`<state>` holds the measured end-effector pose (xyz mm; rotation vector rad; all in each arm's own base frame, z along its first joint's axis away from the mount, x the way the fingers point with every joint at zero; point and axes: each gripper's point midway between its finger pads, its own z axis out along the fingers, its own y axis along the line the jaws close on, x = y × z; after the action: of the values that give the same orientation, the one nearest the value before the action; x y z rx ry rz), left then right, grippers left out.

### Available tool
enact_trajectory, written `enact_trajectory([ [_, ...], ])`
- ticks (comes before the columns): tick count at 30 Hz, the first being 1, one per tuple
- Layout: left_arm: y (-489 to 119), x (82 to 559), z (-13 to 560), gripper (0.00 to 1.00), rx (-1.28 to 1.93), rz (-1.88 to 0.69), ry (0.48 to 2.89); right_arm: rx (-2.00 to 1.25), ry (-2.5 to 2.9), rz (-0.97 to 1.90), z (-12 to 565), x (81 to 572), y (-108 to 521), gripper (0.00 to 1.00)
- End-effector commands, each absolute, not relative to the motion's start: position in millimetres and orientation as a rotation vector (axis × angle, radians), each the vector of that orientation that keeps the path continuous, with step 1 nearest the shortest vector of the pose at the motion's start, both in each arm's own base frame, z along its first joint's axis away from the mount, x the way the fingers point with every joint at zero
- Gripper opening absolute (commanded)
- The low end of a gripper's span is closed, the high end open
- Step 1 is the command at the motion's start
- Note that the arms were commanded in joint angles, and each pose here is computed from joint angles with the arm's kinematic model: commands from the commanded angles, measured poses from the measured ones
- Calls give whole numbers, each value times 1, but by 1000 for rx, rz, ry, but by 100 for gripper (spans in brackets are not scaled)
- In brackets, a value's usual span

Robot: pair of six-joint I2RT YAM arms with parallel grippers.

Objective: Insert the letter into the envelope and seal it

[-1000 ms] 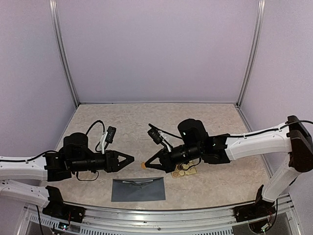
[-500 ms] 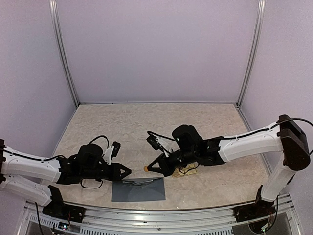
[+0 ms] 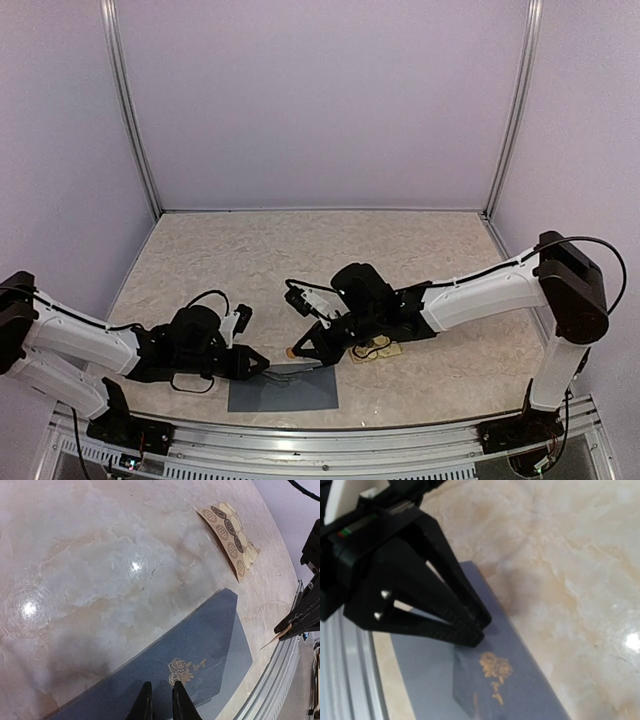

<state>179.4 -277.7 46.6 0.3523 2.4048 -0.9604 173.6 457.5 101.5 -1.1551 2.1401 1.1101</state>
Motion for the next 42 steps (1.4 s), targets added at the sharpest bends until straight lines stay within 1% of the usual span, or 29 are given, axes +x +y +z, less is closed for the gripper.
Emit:
enact_trajectory([
  [1,-279,171,37,12,380,-981,2421,-1229,2125,1082,92,169,469,0],
  [14,-265,160,5,11,387,-890,2527,-1378,2138,1006,53,155,487,0],
  [22,-263,159,2,10,382,-871,2534,-1448,2141,991,38,142,488,0],
  [30,-262,159,2,10,380,-870,2535,-1471,2143,948,28,140,487,0],
  [42,-262,159,4,9,376,-872,2532,-1424,2082,906,46,148,488,0],
])
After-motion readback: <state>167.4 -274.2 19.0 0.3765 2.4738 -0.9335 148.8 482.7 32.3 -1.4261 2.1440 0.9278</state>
